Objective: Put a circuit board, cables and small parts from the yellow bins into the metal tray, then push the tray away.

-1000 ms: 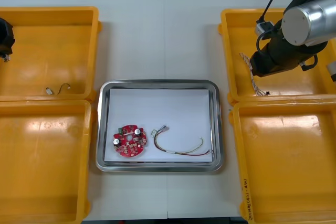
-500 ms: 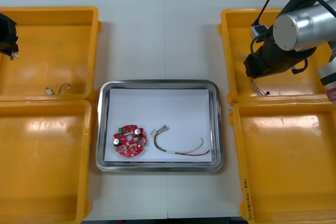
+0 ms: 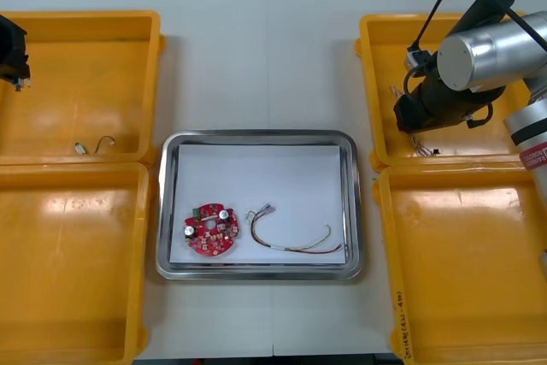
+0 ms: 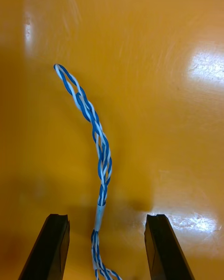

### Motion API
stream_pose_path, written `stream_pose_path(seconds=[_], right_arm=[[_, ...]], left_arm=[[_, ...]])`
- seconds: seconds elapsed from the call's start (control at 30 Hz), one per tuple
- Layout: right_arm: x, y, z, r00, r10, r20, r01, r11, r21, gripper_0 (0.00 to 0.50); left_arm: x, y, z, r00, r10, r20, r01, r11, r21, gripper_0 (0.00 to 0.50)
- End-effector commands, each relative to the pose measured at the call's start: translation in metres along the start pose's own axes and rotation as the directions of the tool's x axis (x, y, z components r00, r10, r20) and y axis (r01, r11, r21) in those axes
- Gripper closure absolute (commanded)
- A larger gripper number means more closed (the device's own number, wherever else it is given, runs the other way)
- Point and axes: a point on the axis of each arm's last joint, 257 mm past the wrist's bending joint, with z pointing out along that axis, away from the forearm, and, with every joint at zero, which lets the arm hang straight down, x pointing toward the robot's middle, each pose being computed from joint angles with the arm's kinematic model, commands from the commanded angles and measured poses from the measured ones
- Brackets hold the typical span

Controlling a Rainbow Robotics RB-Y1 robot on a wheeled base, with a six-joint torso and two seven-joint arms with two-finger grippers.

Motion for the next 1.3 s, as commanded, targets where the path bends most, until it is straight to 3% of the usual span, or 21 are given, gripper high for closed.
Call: stream_pose_path(seconds=[0.03,0.4,0.63,0.77,0.8,0.83,0.93,1.0,1.07,1.3], right_arm=[[-0.005,0.0,0.001,1.0,-0.013,0.021,0.013,1.0,-0.013,0.03],[-0.006,0.001,0.007,1.0,-0.003,0.028,0.004,1.0,-0.031,0.03],[-0.006,0.004,0.007,1.0,-0.008,0.028,0.009,0.999,-0.039,0.029],[-0.006,0.005,0.007,1.0,-0.005,0.027,0.006,0.999,-0.043,0.155],[-0.006,0.005,0.007,1.0,-0.006,0.026,0.007,0.999,-0.042,0.155],[-0.005,0.005,0.007,1.0,-0.001,0.025,0.002,0.999,-0.044,0.309],[-0.005,0.006,0.007,1.0,-0.001,0.026,0.002,0.999,-0.044,0.429],[-0.005,0.006,0.007,1.0,0.002,0.026,-0.001,0.999,-0.044,0.478],[-0.005,0.006,0.007,1.0,0.002,0.026,-0.001,0.999,-0.044,0.493],[-0.003,0.004,0.006,1.0,0.009,0.017,-0.008,0.999,-0.044,0.5]], left_arm=[[-0.007,0.009,-0.019,0.992,0.12,0.035,-0.119,0.992,-0.037,0.5],[-0.007,-0.004,-0.022,0.989,0.142,0.047,-0.141,0.99,-0.027,0.5],[0.003,-0.028,-0.017,0.989,0.141,0.034,-0.141,0.99,-0.022,0.5],[0.013,-0.047,-0.013,0.992,0.125,0.021,-0.125,0.992,-0.017,0.5],[0.019,-0.055,-0.011,0.993,0.117,0.011,-0.117,0.993,-0.007,0.5],[0.025,-0.063,-0.008,0.994,0.108,-0.003,-0.108,0.994,0.002,0.5],[0.039,-0.082,-0.005,0.994,0.104,-0.031,-0.104,0.994,0.03,0.5],[0.046,-0.091,-0.003,0.994,0.098,-0.047,-0.096,0.994,0.043,0.5],[0.057,-0.103,0.0,0.993,0.09,-0.071,-0.086,0.994,0.063,0.5],[0.087,-0.137,0.009,0.99,0.082,-0.118,-0.073,0.994,0.084,0.5]])
